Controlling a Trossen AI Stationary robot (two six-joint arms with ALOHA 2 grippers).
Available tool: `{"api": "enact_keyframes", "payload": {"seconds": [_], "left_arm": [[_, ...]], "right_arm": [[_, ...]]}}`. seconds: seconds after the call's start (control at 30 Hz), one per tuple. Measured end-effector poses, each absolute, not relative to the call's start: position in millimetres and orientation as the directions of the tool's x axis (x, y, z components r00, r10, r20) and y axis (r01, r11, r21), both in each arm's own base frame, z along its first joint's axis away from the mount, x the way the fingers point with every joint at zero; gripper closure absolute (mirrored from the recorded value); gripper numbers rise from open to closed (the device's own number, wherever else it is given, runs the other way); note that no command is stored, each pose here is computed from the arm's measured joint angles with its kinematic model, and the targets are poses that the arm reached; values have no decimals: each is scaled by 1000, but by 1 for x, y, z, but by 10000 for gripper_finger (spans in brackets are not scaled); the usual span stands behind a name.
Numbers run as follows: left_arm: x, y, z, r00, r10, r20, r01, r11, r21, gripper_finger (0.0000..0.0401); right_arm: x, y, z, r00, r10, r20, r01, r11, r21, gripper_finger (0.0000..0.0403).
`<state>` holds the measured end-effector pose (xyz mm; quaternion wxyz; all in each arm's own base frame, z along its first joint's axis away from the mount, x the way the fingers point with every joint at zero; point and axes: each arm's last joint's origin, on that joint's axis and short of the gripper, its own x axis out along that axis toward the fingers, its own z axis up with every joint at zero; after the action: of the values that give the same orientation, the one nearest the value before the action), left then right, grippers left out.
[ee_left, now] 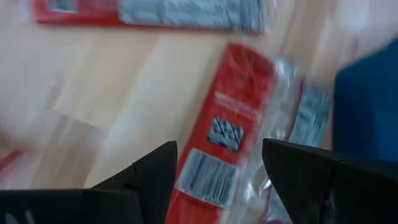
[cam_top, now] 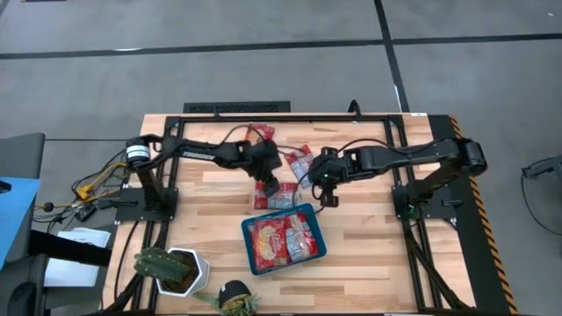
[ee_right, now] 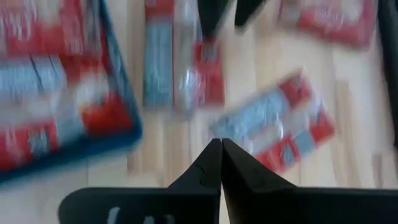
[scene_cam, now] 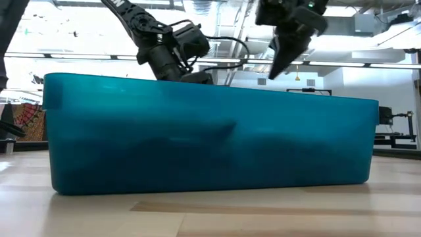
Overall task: Sort popcorn bags into baskets
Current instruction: Put the popcorn bag into the blue bin
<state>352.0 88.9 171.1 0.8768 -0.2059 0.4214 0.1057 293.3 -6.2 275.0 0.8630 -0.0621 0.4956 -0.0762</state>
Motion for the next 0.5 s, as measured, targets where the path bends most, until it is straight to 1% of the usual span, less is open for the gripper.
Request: {"api": "enact_keyframes", "payload": {"seconds": [0.13,0.17,0.27,0.33,0.5], "left_arm": [[357,78,163,550,26,-835,-280,948,-154,177],[360,76,161,549,30,-835,-261,956,-137,177],[361,70,147,495,19,-869,-231,967,-110,177],[363,67,139,481,12,-876,-217,970,-106,177],[366,62,127,449,4,-893,-184,979,-88,181]], "right_arm": [[295,-8,271,515,-179,-838,77,984,-163,366],[294,-9,270,510,-181,-841,80,983,-164,366],[296,-10,268,530,-166,-831,80,986,-146,368],[294,-11,266,514,-164,-842,79,986,-144,371],[295,-11,267,525,-162,-835,80,987,-141,381]]}}
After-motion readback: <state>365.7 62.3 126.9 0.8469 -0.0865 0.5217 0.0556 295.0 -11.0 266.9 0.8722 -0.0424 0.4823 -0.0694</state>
